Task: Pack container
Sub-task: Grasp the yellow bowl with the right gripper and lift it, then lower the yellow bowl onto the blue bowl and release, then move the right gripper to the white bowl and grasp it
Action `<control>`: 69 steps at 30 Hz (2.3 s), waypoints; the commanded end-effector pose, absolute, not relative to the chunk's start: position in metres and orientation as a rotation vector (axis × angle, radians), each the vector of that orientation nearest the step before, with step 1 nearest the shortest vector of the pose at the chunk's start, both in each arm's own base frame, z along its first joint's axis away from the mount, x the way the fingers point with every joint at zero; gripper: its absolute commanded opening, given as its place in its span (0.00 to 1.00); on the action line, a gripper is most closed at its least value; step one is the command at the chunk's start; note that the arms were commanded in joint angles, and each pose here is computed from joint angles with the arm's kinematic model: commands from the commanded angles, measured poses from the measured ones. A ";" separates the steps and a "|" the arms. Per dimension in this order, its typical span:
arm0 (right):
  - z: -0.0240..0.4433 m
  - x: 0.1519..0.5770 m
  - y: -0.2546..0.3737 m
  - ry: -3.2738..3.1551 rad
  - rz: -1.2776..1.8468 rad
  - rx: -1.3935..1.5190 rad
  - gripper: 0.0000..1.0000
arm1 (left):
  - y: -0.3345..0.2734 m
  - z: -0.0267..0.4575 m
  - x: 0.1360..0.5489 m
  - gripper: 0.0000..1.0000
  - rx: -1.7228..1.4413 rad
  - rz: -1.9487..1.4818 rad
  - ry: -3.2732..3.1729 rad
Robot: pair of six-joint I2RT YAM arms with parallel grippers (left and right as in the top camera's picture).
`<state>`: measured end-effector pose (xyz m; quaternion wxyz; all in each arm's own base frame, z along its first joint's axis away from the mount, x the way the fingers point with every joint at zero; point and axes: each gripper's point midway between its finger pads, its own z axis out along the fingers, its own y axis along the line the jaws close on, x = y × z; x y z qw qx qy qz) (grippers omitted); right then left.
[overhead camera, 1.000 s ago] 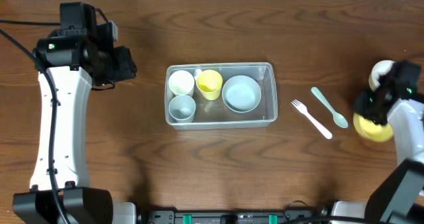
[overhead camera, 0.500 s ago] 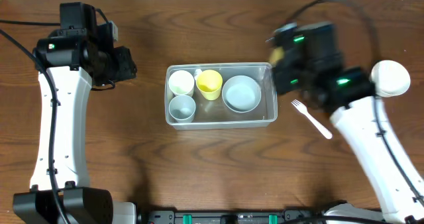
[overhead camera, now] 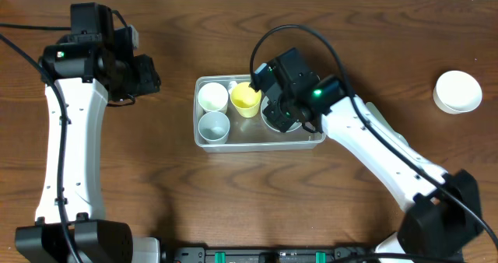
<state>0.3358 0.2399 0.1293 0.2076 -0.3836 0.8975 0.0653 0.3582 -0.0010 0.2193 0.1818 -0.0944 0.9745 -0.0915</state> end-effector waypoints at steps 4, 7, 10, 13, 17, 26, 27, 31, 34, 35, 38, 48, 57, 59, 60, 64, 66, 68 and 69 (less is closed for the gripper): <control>0.116 0.338 0.242 2.509 0.152 -1.106 0.01 | 0.001 0.215 0.356 0.51 -0.284 -0.251 2.765; 0.115 0.339 0.242 2.510 0.151 -1.106 0.08 | 0.001 0.215 0.356 0.51 -0.284 -0.252 2.765; 0.115 0.338 0.242 2.512 0.151 -1.107 0.40 | 0.001 0.215 0.357 0.51 -0.284 -0.251 2.764; 0.115 0.338 0.242 2.512 0.151 -1.106 0.42 | 0.001 0.215 0.356 0.51 -0.284 -0.251 2.765; 0.115 0.342 0.237 2.518 0.111 -1.080 0.34 | 0.001 0.215 0.356 0.51 -0.284 -0.251 2.765; 0.194 0.385 0.170 2.461 -0.088 -0.499 0.48 | 0.001 0.215 0.356 0.51 -0.284 -0.251 2.765; 0.209 0.392 0.155 2.441 -0.095 -0.418 0.52 | 0.001 0.215 0.356 0.51 -0.284 -0.252 2.765; 0.248 0.415 0.078 2.400 -0.146 -0.162 0.71 | 0.001 0.215 0.356 0.51 -0.285 -0.252 2.767; 0.253 0.425 0.010 2.413 -0.173 0.021 0.75 | 0.001 0.215 0.355 0.51 -0.285 -0.252 2.769; 0.251 0.427 -0.012 2.417 -0.182 0.081 0.75 | 0.001 0.215 0.355 0.51 -0.285 -0.252 2.769; 0.234 0.429 -0.068 2.456 -0.162 0.189 0.75 | 0.001 0.215 0.355 0.51 -0.284 -0.252 2.769; 0.123 0.432 -0.160 2.679 -0.166 0.355 0.77 | 0.000 0.214 0.354 0.51 -0.283 -0.253 2.777; 0.053 0.430 -0.188 2.777 -0.157 0.447 0.77 | 0.000 0.214 0.354 0.51 -0.283 -0.253 2.777; 0.039 0.428 -0.193 2.798 -0.153 0.467 0.77 | 0.000 0.214 0.354 0.51 -0.283 -0.253 2.777; 0.034 0.427 -0.194 2.808 -0.150 0.472 0.76 | 0.000 0.214 0.354 0.51 -0.283 -0.253 2.777; 0.018 0.423 -0.197 2.838 -0.141 0.489 0.66 | 0.000 0.214 0.354 0.51 -0.283 -0.253 2.777; 0.017 0.424 -0.197 2.837 -0.141 0.490 0.57 | 0.000 0.214 0.354 0.51 -0.283 -0.253 2.777; 0.018 0.425 -0.197 2.831 -0.143 0.488 0.45 | 0.000 0.214 0.354 0.51 -0.283 -0.253 2.777; 0.018 0.425 -0.198 2.831 -0.143 0.489 0.40 | 0.000 0.214 0.354 0.51 -0.283 -0.253 2.777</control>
